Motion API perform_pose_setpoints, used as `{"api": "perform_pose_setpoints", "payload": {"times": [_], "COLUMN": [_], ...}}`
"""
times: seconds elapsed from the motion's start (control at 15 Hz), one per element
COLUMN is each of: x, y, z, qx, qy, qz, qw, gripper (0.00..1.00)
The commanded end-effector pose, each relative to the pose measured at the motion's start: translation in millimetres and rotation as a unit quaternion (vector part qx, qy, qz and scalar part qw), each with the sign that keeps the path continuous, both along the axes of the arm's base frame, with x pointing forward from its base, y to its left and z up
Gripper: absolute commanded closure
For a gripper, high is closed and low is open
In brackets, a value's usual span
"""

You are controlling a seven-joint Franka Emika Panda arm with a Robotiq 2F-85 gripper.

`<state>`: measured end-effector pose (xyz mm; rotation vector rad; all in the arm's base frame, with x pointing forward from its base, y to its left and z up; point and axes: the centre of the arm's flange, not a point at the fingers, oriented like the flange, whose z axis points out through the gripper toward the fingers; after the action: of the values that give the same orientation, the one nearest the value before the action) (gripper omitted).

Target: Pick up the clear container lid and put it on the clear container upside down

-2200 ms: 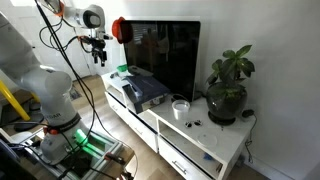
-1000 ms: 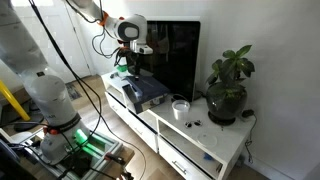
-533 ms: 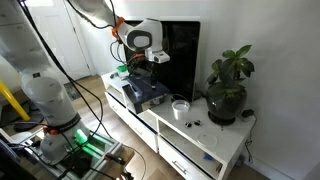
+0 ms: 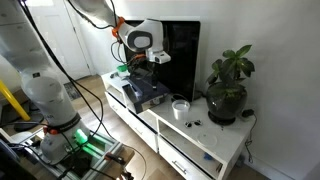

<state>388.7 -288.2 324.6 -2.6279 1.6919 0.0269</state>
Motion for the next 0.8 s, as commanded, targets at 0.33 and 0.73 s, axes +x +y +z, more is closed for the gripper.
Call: {"api": "perform_pose_setpoints", "payload": {"times": [0.33, 0.73], "x": [10, -29], "y": [-89, -202], "z": [-28, -78], "qx": [-0.023, -0.036], "qy": [0.022, 0.046], "qz": [-0.077, -0.012], "qw": [0.9965, 0.9982], "gripper": [0.0, 0.0]}}
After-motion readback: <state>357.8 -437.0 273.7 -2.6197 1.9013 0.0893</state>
